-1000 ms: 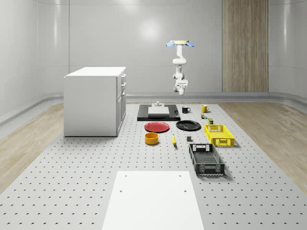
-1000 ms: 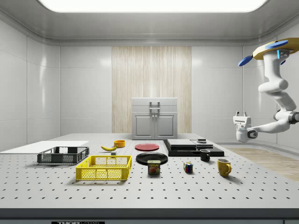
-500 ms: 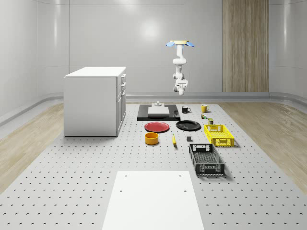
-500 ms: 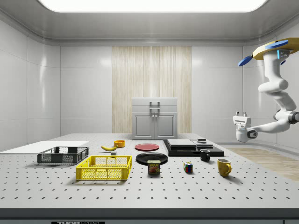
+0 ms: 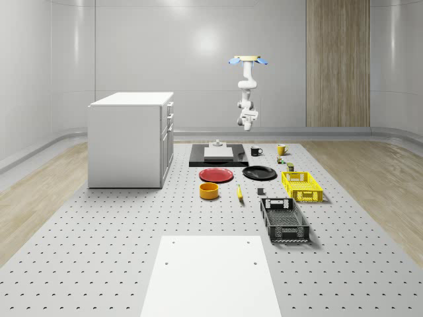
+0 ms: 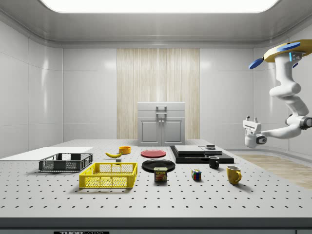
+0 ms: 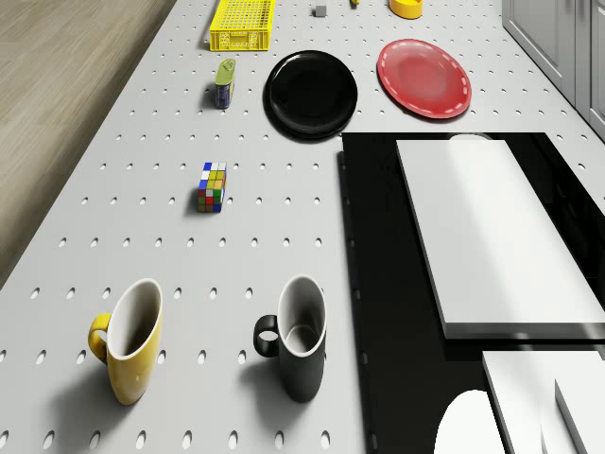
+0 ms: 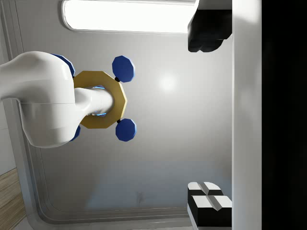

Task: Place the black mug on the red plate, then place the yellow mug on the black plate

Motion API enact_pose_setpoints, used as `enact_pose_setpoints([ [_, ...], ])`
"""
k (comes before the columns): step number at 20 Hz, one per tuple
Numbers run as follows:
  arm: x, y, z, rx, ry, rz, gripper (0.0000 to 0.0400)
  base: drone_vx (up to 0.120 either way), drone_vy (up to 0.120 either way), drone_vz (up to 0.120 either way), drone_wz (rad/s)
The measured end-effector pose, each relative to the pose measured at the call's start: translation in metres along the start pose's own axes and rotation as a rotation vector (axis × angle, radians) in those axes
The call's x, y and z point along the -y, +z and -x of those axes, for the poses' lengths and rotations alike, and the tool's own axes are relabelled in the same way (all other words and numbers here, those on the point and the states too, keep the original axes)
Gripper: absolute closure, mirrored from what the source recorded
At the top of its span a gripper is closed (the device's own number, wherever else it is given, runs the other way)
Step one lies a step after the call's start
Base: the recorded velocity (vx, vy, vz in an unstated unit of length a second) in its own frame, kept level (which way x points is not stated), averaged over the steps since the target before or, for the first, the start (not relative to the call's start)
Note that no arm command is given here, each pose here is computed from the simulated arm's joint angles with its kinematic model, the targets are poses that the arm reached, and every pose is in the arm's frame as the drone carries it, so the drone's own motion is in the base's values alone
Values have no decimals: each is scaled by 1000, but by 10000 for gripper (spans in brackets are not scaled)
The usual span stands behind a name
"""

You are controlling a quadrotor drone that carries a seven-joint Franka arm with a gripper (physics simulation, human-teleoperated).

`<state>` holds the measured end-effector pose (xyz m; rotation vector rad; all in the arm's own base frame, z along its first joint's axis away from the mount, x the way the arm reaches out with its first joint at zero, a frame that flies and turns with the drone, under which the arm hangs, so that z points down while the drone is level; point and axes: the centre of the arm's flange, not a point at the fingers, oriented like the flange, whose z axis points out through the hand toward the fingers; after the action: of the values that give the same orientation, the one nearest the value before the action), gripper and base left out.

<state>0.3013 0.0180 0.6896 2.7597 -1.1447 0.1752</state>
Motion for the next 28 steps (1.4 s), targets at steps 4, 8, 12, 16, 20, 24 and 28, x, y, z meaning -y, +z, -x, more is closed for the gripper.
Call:
enact_pose_setpoints([
  [4, 12, 2, 12, -125, -3, 121, 0, 0, 0, 0, 0],
  [8, 33, 13, 34, -356, -10, 350, 0, 0, 0, 0, 0],
  [12, 59, 50, 62, -741, -20, 735, 0, 0, 0, 0, 0],
  [16, 67, 116, 71, -1223, -33, 1219, 0, 0, 0, 0, 0],
  [20, 50, 166, 55, -1619, -43, 1620, 0, 100, 0, -40, 0],
  [24, 31, 187, 37, -1854, -53, 1857, 0, 120, 0, -120, 0],
  [28, 21, 194, 27, -1975, -62, 1978, 0, 120, 0, -120, 0],
])
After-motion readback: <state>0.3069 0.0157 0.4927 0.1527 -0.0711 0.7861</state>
